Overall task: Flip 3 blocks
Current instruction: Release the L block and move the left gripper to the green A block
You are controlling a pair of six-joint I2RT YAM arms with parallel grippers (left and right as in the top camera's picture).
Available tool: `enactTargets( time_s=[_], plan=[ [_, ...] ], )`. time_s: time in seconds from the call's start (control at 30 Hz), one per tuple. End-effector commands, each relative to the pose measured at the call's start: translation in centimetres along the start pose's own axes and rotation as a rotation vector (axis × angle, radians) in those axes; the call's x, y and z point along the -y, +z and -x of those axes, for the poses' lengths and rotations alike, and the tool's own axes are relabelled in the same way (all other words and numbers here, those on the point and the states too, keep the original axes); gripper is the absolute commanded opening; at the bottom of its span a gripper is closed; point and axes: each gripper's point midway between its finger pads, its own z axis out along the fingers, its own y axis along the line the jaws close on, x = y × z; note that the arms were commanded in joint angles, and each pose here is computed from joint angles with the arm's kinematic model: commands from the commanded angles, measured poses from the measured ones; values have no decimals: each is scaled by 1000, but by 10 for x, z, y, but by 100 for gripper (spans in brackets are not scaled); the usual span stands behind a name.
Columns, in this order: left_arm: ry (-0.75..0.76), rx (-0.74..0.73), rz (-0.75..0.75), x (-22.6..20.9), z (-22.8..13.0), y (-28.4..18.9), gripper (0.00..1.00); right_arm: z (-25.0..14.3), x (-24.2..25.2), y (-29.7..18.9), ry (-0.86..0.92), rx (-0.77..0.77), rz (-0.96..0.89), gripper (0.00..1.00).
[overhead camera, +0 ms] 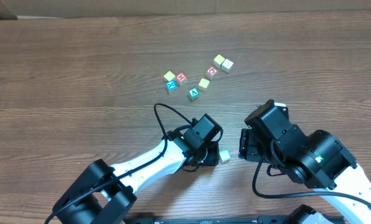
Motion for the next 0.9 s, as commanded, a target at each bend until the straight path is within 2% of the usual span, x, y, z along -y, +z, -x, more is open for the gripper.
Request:
enactTargets(
  time_s=[0.0,0.17,0.23,0.3,0.47,0.6,0.73,0.87],
  plan=[
    [3,-17,-1,-3,-5,3,34,-1,-1,-1,7,-1,10,73],
    [3,-17,-1,-2,-5,3,35,-2,-1,-1,8,-4,13,73],
    [4,-14,0,-2,-5,2,30,-2,-2,-1,7,-6,16,73],
    [17,-5,-7,-1,-3,1,28,-2,-2,-1,7,-6,15,73],
    [75,74,-39,11,10,-22,29,-2,-2,-1,7,-5,16,74],
    [92,166,-42,15,20,-48,47,-1,-2,-1,7,-3,18,75],
    [100,234,-8,9,31,-60,61,-1,-3,-1,7,-2,20,77],
    [135,286,22,-5,53,-66,66,0,-4,-1,4,1,23,76]
  ],
)
